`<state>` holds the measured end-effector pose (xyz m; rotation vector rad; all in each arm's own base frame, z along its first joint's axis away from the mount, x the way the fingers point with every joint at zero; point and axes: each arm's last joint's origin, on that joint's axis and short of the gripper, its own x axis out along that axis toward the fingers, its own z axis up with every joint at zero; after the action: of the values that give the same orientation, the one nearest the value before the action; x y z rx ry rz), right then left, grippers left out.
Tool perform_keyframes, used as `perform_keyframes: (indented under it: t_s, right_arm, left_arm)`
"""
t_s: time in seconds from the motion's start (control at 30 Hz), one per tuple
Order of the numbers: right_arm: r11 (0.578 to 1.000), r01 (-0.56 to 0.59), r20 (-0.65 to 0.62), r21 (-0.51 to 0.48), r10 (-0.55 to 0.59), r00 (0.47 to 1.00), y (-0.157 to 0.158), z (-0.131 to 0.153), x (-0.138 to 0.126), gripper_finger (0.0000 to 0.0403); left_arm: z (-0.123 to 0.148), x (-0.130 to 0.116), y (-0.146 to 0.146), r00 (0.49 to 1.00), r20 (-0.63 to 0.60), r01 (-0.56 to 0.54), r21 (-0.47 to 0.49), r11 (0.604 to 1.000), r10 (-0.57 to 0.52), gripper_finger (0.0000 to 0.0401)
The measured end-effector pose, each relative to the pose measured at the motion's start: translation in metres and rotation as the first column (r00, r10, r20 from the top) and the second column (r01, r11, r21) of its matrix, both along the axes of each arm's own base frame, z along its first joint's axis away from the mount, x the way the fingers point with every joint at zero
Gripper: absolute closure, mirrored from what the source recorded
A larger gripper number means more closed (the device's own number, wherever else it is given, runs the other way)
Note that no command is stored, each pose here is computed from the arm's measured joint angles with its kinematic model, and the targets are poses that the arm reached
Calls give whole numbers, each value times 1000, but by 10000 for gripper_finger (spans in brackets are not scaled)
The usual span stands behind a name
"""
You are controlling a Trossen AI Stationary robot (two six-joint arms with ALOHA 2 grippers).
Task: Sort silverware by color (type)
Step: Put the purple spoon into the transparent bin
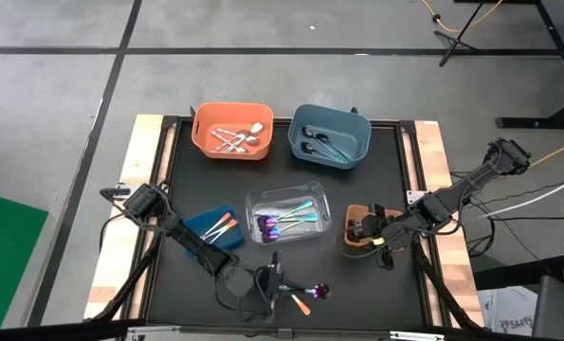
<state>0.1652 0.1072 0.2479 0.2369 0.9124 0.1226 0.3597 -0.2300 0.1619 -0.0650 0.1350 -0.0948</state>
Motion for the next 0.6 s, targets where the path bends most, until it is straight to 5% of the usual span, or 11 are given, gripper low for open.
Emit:
perform_keyframes:
  t_s: [0.6]
  right_arm:
    - [992,107,108,-72,-99,989,-2,3,4,260]
  left_arm:
    - [25,16,26,969,242,-87,140,986,51,383]
